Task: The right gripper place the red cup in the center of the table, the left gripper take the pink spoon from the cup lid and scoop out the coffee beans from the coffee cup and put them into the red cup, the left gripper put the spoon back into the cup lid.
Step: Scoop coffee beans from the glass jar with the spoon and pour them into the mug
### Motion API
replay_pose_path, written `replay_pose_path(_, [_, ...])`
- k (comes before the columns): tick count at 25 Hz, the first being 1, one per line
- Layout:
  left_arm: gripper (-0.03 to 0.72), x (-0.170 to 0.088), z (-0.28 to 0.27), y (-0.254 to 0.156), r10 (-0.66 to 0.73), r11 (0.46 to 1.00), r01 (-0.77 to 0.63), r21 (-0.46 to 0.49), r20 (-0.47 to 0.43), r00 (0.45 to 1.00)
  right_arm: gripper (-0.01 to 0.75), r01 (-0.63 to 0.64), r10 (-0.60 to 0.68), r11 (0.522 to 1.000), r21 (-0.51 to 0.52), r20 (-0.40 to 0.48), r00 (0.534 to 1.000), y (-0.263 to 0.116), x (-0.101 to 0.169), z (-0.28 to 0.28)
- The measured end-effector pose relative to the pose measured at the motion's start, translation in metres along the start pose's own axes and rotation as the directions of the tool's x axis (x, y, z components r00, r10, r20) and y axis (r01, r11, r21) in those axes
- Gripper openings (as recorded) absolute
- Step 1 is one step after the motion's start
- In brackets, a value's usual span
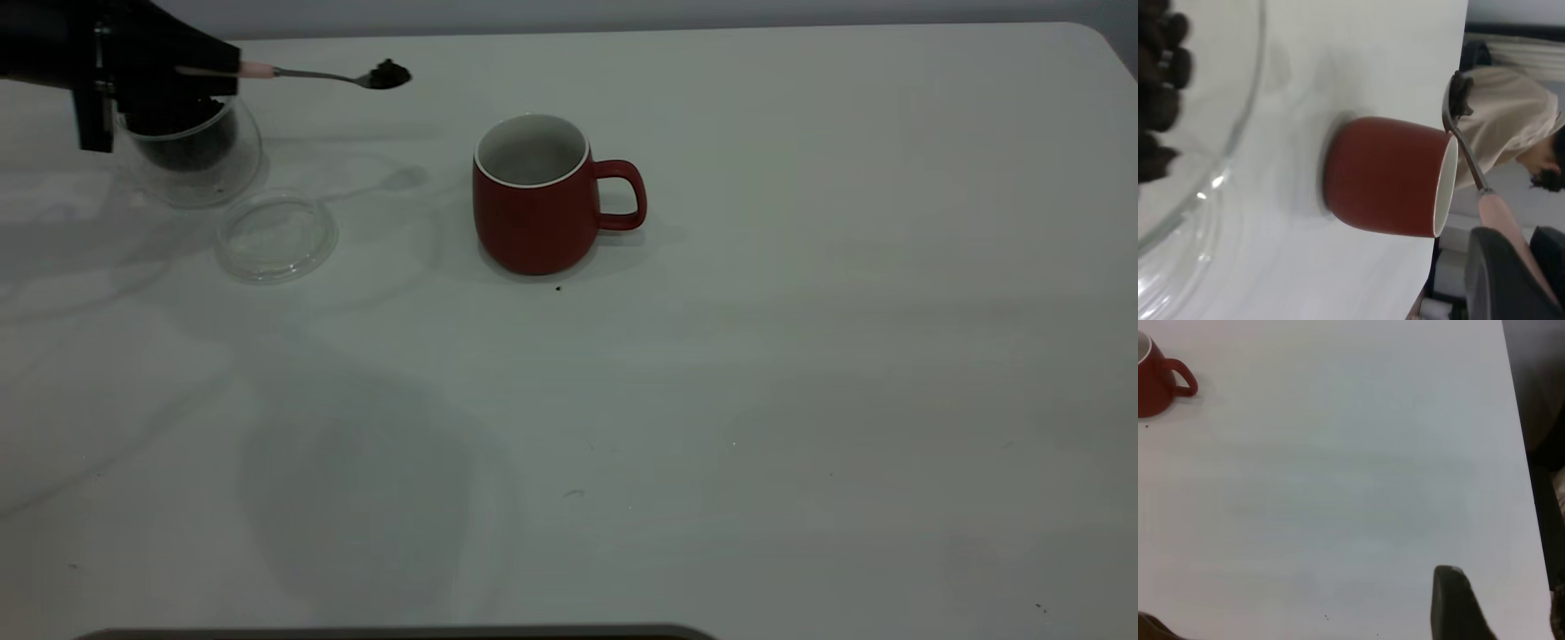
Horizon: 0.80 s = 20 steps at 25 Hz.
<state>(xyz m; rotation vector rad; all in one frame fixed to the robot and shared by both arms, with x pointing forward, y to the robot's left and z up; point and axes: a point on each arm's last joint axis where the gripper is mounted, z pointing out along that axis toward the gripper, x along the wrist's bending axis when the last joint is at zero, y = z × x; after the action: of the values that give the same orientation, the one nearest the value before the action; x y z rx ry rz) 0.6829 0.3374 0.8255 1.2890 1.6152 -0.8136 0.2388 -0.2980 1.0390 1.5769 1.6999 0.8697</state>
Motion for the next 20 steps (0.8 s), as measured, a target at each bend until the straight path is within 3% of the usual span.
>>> replay_pose_path(20, [0.121,-0.027,0.060,-0.015,0.046,0.991,-0.049,0.123,0.023,0.999,0.374,0.000,0.000,1.000,0.000,0.000,1.000,0.000,0.000,0.000])
